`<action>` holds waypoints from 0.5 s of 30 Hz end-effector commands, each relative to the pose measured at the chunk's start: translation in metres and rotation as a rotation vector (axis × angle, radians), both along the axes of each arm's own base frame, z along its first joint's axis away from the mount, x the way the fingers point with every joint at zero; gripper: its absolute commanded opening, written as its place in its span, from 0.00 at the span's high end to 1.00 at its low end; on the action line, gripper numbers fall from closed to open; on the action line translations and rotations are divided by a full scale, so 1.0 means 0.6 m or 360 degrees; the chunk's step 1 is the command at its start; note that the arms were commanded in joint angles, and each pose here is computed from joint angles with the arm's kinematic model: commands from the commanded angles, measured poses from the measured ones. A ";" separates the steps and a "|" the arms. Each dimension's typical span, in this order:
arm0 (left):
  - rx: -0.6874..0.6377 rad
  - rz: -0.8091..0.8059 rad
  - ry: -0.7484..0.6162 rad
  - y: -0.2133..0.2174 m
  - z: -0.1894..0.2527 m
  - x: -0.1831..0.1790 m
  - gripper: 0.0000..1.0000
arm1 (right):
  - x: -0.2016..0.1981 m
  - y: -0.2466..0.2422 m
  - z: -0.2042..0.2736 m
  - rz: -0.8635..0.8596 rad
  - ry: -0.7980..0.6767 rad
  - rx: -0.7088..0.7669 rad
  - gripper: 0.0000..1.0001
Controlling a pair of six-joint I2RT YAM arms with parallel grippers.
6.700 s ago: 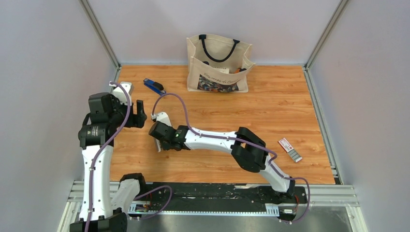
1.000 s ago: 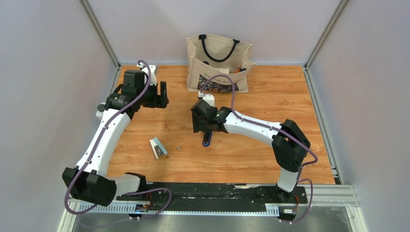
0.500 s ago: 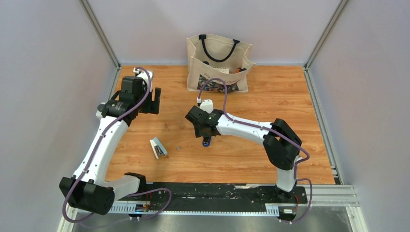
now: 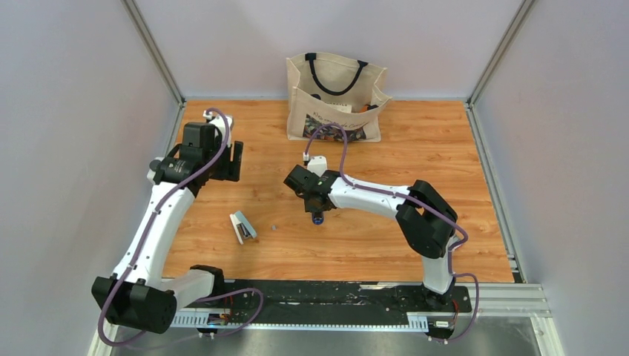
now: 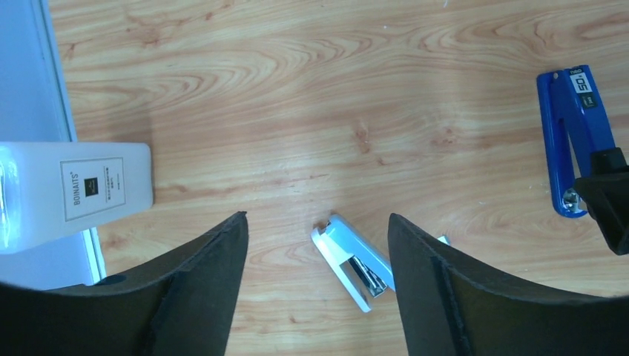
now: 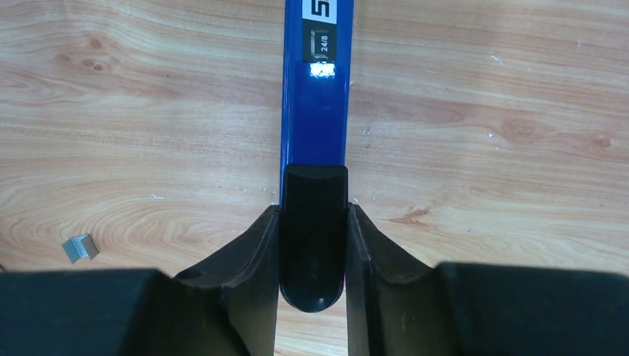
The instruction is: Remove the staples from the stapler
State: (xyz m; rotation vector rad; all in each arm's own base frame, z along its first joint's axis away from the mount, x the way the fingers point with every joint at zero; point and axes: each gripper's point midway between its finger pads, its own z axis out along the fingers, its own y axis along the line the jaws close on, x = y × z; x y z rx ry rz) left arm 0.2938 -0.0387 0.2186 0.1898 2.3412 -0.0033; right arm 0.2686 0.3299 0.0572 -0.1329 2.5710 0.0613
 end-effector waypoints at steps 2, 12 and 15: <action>-0.0018 -0.0169 0.0046 -0.024 -0.020 -0.009 0.17 | 0.024 0.020 0.034 -0.0042 -0.0069 0.0147 0.92; -0.0408 -0.0690 0.0157 -0.168 -0.074 -0.045 0.18 | 0.039 0.031 0.140 -0.0240 -0.0135 0.0655 1.00; -0.0526 -0.0809 0.0272 -0.203 -0.087 -0.049 0.19 | 0.034 0.030 0.177 -0.0292 -0.0197 0.0904 1.00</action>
